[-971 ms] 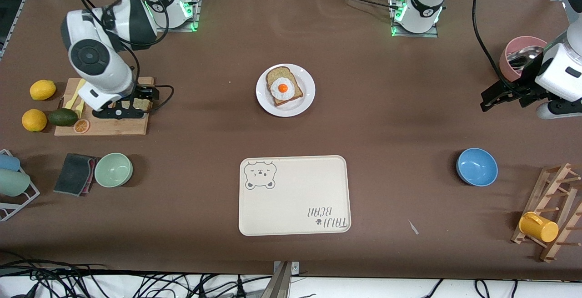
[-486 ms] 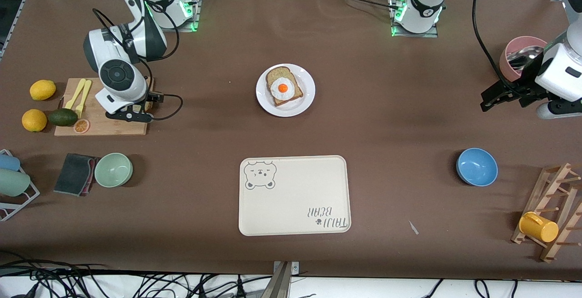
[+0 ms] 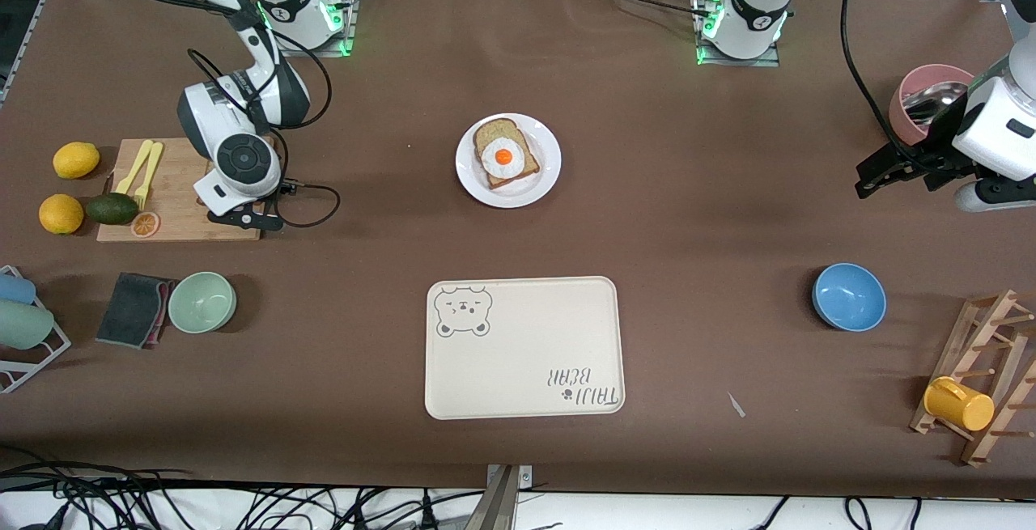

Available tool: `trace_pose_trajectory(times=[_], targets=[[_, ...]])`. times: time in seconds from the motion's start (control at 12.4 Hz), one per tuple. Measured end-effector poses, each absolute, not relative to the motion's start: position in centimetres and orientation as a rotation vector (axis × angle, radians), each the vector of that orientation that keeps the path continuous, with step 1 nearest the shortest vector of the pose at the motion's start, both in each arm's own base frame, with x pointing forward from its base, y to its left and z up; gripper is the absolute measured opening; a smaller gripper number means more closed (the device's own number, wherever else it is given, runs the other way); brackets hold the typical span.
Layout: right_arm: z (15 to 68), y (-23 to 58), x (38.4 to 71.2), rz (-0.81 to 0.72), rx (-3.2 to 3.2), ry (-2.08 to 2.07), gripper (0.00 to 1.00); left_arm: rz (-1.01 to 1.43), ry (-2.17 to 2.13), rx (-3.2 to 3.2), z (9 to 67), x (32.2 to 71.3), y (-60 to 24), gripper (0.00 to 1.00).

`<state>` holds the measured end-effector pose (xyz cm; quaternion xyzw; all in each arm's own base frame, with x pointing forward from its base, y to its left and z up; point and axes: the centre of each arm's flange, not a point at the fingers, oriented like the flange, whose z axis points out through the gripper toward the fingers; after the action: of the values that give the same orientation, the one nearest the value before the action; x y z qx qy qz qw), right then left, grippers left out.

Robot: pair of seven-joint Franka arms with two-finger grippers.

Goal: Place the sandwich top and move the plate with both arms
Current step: 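Reach the right gripper to the bread slice on the cutting board and grasp it, then carry the bread slice with the right gripper over the egg toast plate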

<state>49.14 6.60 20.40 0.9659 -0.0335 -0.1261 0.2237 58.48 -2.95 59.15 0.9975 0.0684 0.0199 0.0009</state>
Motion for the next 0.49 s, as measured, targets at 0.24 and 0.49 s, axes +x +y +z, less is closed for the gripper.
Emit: trace_pose_trajectory(times=[0.24,0.49], targets=[[18.9,6.1,48.8,-0.368,2.639,-0.1,0.81,0.06,0.217,3.132,59.1,58.5,-2.9,1.0],[17.4,5.7,48.6,-0.374,2.631,-0.156,0.77,0.059,0.218,3.132,59.1,58.5,-2.9,1.0]])
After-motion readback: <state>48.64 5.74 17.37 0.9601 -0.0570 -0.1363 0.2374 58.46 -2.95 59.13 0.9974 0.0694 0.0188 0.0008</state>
